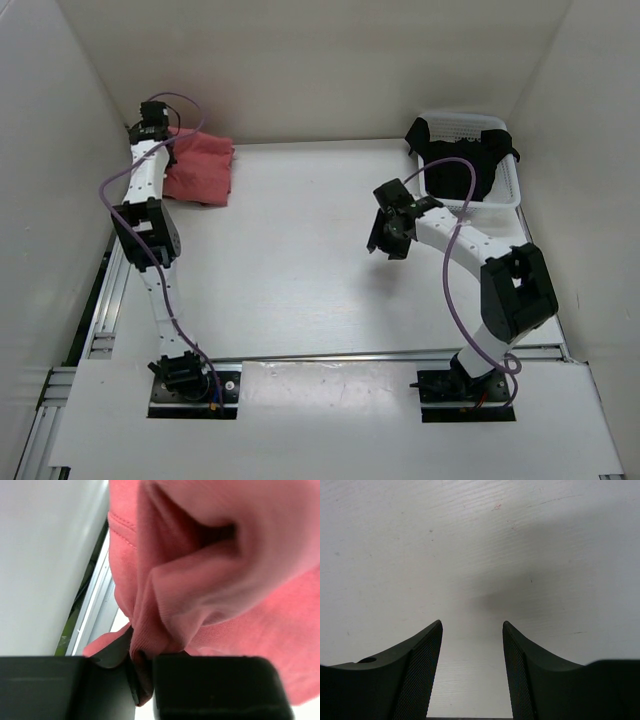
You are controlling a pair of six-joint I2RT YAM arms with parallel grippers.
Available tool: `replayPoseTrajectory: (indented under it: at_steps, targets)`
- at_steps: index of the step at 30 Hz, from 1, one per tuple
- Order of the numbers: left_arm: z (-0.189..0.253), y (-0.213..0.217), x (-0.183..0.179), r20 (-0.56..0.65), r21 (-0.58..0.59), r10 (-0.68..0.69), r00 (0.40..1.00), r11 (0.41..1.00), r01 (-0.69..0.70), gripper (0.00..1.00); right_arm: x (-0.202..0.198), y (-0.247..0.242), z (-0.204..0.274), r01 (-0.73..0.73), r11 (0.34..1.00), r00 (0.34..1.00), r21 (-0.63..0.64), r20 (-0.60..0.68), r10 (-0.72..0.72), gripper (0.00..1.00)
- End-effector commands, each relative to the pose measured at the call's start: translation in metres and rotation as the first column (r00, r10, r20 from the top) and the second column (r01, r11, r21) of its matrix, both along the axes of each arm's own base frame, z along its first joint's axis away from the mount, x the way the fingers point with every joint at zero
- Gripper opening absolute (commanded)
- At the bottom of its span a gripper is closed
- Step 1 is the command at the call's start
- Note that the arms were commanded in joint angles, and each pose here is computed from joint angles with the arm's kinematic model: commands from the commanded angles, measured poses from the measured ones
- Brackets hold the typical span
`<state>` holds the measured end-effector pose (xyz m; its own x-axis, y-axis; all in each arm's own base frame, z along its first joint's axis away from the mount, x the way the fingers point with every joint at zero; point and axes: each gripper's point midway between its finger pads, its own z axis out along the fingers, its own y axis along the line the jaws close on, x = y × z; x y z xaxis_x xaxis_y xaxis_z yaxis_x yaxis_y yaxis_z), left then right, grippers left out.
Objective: Fold and stack the t-shirts
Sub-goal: Put the neatly folded tshirt into the corner of the board with the left arm, then smooth out wrinkles on the folded tshirt
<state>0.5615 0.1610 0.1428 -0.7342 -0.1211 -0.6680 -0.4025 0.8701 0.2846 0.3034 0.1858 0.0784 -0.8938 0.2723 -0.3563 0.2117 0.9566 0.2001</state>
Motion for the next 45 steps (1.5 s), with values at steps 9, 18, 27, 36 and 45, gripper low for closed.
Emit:
replayPoseTrajectory:
  at_steps: [9, 18, 27, 36, 45]
  targets:
    - [0.009, 0.057, 0.028, 0.137, 0.074, 0.115, 0.984, 0.989, -0.126, 0.66, 0.01, 0.011, 0.014, -0.034, 0.999, 0.999, -0.008, 0.001, 0.034, 0.56]
    - [0.078, 0.064, 0.025, 0.279, 0.094, 0.124, 0.952, 0.983, -0.155, 0.86, 0.002, 0.015, 0.026, -0.057, 0.998, 0.998, -0.012, 0.015, 0.057, 0.56]
    - [0.087, 0.063, -0.006, 0.25, 0.07, 0.12, 0.961, 0.988, -0.141, 0.86, -0.008, 0.005, 0.062, -0.042, 0.999, 0.994, -0.02, 0.096, 0.043, 0.56]
    - [0.067, 0.055, 0.034, 0.271, 0.074, 0.093, 0.958, 0.99, -0.118, 0.87, -0.034, -0.013, 0.078, -0.01, 1.0, 0.991, 0.01, 0.134, 0.008, 0.57]
    - [0.017, 0.062, 0.049, 0.232, 0.058, 0.09, 0.969, 0.993, -0.106, 0.85, -0.03, -0.027, 0.094, 0.0, 0.997, 0.99, -0.076, 0.14, 0.011, 0.57]
